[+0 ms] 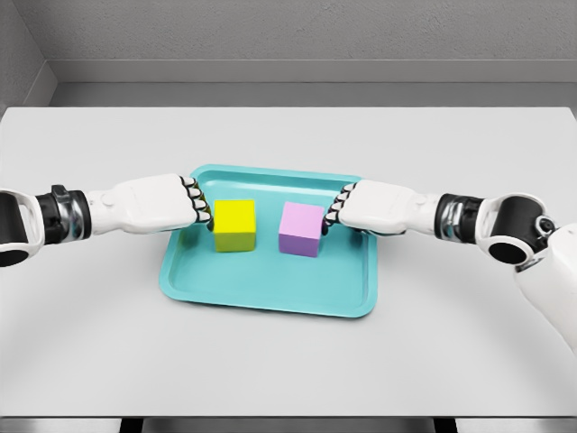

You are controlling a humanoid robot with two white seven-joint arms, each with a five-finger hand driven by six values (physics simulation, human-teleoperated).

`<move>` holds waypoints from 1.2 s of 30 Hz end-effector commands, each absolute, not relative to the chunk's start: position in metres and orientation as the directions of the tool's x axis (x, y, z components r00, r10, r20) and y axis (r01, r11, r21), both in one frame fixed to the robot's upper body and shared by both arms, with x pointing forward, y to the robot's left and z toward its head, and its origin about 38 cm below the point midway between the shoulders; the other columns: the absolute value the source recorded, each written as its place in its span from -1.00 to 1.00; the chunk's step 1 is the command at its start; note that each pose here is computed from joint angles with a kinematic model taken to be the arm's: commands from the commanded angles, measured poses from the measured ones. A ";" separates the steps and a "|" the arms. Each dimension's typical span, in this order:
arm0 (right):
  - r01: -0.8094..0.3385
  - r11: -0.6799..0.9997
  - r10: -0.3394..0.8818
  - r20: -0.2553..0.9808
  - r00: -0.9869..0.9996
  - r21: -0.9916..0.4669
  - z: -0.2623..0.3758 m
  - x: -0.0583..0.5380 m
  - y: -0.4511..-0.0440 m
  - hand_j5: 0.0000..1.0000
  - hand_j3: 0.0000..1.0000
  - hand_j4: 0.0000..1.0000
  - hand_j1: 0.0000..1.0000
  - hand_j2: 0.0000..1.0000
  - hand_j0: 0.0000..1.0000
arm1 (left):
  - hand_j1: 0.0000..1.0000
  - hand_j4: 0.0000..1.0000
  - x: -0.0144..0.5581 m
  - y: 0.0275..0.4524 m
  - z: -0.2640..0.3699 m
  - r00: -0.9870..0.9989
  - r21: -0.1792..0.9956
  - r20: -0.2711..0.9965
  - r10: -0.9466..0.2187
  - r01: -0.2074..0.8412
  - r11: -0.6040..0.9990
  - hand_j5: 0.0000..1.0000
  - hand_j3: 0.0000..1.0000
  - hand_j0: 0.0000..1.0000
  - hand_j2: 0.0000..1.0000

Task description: Push two cubes

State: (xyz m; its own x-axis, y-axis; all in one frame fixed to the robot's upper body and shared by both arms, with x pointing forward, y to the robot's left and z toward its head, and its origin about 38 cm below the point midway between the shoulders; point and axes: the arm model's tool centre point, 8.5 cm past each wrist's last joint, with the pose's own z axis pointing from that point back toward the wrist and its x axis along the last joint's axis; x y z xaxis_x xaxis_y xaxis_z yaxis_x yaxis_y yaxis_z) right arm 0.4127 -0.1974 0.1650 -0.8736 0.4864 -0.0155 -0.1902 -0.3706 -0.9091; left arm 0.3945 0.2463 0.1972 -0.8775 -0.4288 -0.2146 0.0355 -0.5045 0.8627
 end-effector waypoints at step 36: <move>-0.214 -0.275 0.498 0.052 -0.866 -0.937 0.159 0.426 -0.178 0.20 0.20 0.20 0.20 0.20 0.20 | 0.37 0.37 0.411 0.265 0.192 -0.846 0.858 -0.196 -0.496 0.097 -0.504 0.37 0.37 0.37 0.37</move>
